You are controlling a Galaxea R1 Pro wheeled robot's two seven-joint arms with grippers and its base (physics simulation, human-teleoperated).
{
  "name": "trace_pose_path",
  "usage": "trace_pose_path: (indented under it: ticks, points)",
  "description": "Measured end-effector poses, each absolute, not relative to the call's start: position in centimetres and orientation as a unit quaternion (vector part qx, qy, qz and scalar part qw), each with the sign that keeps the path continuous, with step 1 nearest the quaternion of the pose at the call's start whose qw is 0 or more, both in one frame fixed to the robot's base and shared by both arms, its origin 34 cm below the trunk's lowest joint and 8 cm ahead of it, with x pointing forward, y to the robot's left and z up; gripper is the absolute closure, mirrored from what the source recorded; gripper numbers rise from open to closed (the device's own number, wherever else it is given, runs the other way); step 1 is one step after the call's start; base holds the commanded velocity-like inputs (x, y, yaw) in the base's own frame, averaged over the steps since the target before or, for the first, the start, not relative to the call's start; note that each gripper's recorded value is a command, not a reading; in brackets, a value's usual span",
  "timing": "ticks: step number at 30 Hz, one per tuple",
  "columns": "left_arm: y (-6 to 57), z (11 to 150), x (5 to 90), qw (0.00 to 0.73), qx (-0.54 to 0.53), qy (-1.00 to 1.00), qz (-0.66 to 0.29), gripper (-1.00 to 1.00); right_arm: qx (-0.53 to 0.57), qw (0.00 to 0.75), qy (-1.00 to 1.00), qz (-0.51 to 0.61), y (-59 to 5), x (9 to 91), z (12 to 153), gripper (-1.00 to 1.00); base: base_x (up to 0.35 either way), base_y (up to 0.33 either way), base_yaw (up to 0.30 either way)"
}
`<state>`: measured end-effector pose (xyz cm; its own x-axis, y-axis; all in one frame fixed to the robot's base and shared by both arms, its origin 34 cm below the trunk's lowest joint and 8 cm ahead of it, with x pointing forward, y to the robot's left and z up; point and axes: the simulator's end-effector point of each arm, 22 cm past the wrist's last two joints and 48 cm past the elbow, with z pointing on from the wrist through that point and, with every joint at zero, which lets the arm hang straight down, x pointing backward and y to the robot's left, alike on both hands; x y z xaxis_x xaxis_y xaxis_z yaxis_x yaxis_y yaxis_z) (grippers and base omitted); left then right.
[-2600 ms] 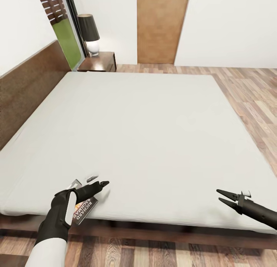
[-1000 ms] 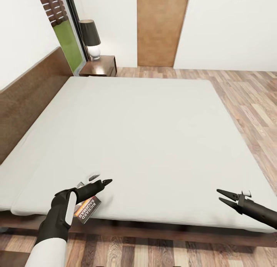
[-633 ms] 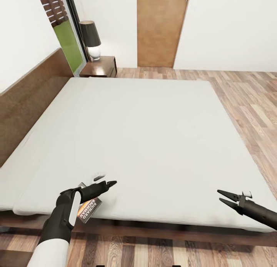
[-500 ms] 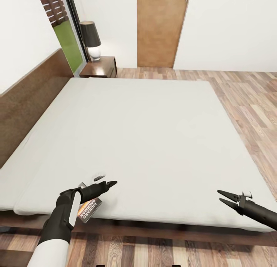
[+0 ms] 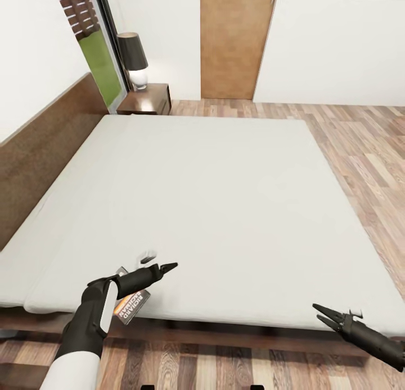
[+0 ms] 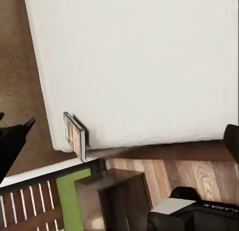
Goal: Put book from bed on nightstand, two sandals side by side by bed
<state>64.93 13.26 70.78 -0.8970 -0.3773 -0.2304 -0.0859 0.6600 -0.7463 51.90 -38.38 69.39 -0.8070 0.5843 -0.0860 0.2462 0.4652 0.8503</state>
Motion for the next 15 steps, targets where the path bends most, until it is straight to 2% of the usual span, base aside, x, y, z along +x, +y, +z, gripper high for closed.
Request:
trace_pose_path:
  ticks: [5, 15]
  points:
    - [13.3, 71.0, 64.3, 0.182, -0.131, 0.893, -0.389, -1.00, 0.250, 0.187, 0.839, 0.446, -37.3, 48.2, 67.6, -1.00, 0.000, 0.000, 0.000]
    - [13.0, 70.6, 63.3, 0.168, -0.134, 0.897, -0.387, -1.00, 0.252, 0.186, 0.840, 0.443, -37.0, 47.0, 67.5, -1.00, 0.000, 0.000, 0.000]
